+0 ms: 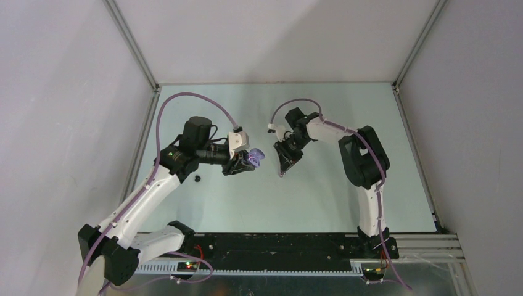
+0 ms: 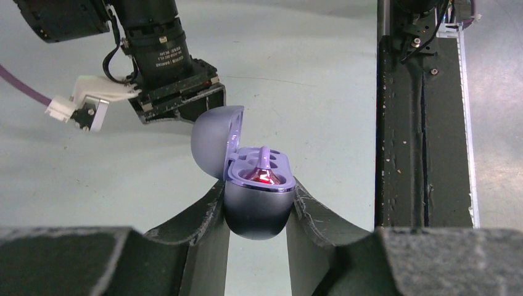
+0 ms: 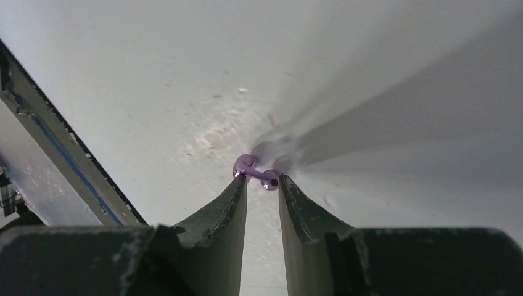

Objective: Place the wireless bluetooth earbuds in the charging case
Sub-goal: Adjust the earbud at the center of the board.

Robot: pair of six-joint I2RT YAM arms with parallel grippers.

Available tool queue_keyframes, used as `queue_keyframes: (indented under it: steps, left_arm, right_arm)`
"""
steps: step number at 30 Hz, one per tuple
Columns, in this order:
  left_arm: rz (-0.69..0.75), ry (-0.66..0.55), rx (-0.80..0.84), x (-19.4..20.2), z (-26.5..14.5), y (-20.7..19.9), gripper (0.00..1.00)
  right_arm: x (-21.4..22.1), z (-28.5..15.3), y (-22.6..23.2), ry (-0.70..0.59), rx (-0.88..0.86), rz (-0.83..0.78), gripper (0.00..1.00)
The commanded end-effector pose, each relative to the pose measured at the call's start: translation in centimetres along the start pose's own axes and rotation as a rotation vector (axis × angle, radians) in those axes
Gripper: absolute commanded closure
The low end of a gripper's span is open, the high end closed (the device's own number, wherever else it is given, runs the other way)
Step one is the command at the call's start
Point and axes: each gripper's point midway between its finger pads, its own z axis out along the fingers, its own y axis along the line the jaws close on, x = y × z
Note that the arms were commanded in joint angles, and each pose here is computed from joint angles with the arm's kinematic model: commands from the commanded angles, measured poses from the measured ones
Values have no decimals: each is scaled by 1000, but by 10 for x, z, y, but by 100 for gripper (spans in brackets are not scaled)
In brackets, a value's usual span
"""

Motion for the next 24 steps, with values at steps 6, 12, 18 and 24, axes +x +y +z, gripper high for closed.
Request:
queue_keyframes:
  steps: [6, 12, 18, 24]
  left_arm:
    - [51, -28, -5, -9, -1, 0, 100]
    - [53, -27, -8, -10, -2, 0, 100]
    - [57, -27, -11, -10, -2, 0, 100]
    - [59, -26, -13, -10, -3, 0, 100]
  right_arm:
    - [-31, -17, 48, -104, -112, -135, 70]
    - [-34, -28, 49, -121, -82, -144, 70]
    - [-12, -23, 51, -62, -85, -108, 69]
    - [5, -5, 50, 6, -137, -65, 69]
